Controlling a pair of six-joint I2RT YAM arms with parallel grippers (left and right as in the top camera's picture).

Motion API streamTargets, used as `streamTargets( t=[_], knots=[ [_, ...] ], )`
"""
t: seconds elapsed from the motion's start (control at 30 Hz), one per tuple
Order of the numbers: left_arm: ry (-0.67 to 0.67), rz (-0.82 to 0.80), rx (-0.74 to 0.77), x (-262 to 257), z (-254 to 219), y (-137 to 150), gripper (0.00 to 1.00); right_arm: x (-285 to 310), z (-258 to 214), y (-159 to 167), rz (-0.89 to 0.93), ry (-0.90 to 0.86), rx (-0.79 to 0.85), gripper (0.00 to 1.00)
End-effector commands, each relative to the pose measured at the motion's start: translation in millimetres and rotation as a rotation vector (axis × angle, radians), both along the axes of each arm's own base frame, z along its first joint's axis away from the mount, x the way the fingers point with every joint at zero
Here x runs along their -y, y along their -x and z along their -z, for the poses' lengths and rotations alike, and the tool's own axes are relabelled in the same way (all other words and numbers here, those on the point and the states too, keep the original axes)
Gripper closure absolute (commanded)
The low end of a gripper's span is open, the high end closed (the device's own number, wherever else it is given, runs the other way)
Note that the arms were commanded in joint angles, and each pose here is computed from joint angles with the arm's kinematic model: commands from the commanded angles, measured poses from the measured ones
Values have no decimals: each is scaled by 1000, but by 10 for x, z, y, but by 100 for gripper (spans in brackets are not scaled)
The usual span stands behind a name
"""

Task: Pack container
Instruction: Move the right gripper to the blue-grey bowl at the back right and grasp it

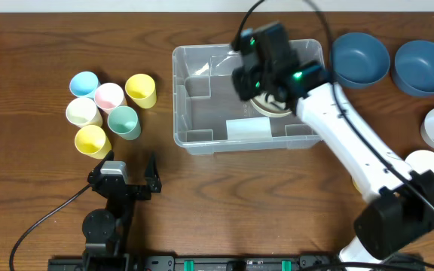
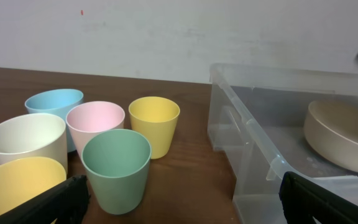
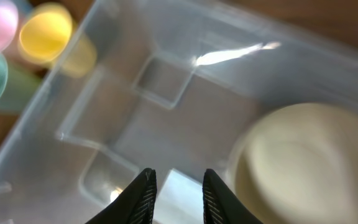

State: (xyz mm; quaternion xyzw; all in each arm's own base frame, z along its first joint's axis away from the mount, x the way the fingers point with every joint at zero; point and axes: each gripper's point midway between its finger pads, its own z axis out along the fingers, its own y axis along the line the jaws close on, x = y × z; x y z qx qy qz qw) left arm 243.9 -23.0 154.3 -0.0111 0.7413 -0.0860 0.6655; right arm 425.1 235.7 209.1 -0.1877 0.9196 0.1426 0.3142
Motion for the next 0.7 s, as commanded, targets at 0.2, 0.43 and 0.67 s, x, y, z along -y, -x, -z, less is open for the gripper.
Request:
streamTargets(
  t=[0.2,0.43,0.67],
  knots=[
    [-18,12,-45,18,155,10,2,2062,-454,-507,716,91,86,59],
    [-18,12,-45,18,155,10,2,3282,-226,-427,1035,-25,-18,60],
    [-18,12,-45,18,155,10,2,4139,217,-205,1223,-15,-138,60]
  ],
)
